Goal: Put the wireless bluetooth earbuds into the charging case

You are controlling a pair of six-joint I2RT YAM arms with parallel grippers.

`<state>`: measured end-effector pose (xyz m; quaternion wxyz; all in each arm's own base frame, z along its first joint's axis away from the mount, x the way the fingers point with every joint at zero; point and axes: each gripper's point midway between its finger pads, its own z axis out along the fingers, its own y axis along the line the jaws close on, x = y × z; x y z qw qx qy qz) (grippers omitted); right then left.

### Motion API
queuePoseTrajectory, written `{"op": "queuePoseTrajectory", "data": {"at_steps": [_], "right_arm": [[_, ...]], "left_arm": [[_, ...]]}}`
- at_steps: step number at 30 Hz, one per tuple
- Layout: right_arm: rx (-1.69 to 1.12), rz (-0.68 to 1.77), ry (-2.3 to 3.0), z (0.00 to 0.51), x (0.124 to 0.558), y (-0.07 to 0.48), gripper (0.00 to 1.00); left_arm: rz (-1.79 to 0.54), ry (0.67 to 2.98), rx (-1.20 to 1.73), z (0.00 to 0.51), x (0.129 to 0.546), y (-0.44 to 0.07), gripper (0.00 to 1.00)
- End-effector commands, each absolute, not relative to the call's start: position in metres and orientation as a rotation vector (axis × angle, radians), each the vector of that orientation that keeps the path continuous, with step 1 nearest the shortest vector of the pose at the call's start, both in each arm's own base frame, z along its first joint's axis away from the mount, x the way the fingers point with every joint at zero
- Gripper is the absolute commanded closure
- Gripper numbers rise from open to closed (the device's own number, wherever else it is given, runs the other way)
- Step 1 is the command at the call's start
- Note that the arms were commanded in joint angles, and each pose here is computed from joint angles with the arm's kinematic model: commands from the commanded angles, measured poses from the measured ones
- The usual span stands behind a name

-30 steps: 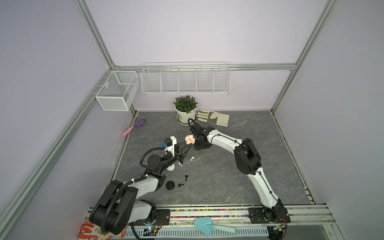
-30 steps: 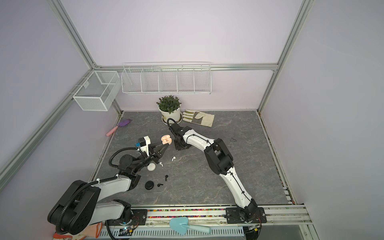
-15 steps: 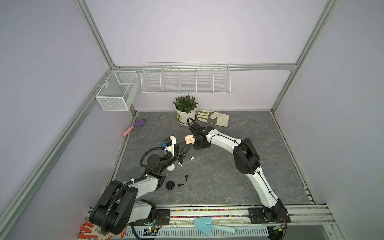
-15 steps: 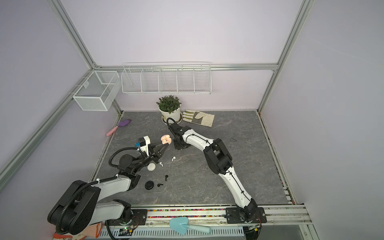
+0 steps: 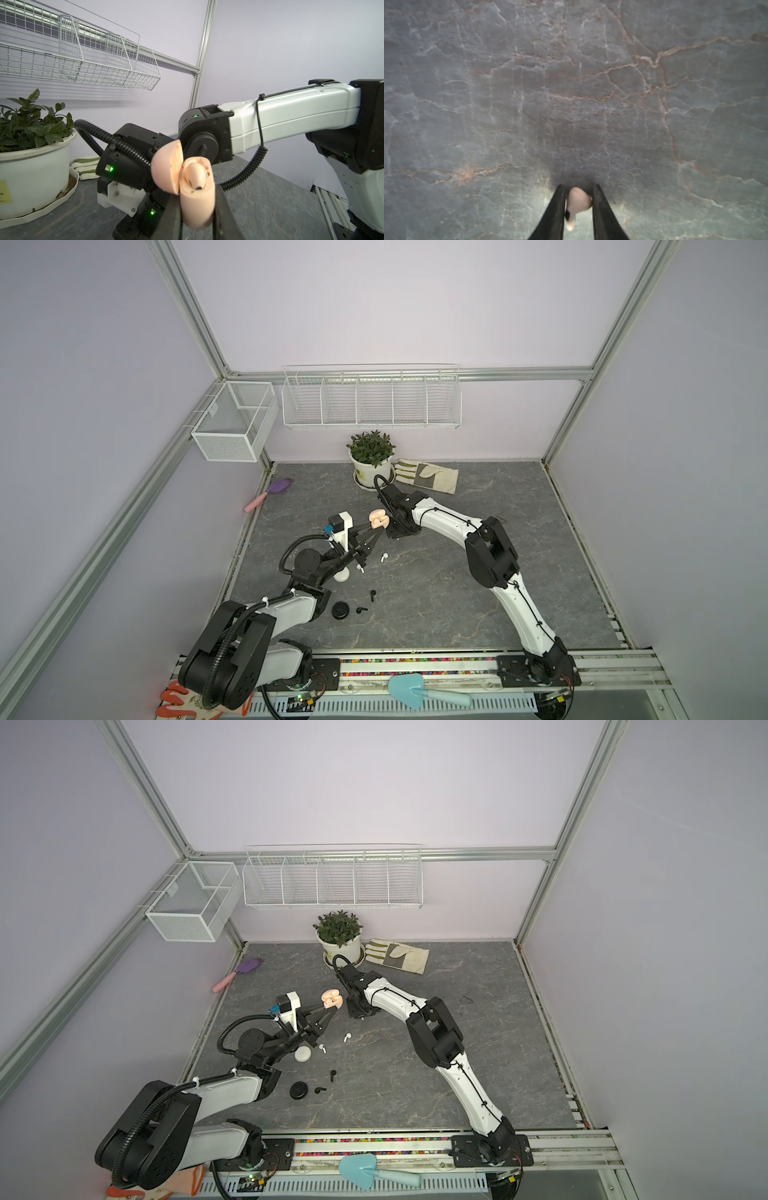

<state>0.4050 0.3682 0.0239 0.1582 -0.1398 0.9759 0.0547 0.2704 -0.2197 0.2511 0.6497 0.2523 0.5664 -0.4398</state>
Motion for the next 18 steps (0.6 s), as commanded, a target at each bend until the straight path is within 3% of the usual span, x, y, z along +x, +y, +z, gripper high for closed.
{"op": "queuePoseTrajectory", "data": {"at_steps": [1,18], "right_arm": [[-0.423,0.137,2.816,0.019,0.4,0.366,0.75],[-0.418,0.273,2.684,0.061,0.408,0.368,0.79]], "left_arm": [[-0.989,1.265,0.584,0.254,0.267,-0.217,1.0],[-1.036,1.251,0.562,0.262,0.266,-0.218,1.0]]}}
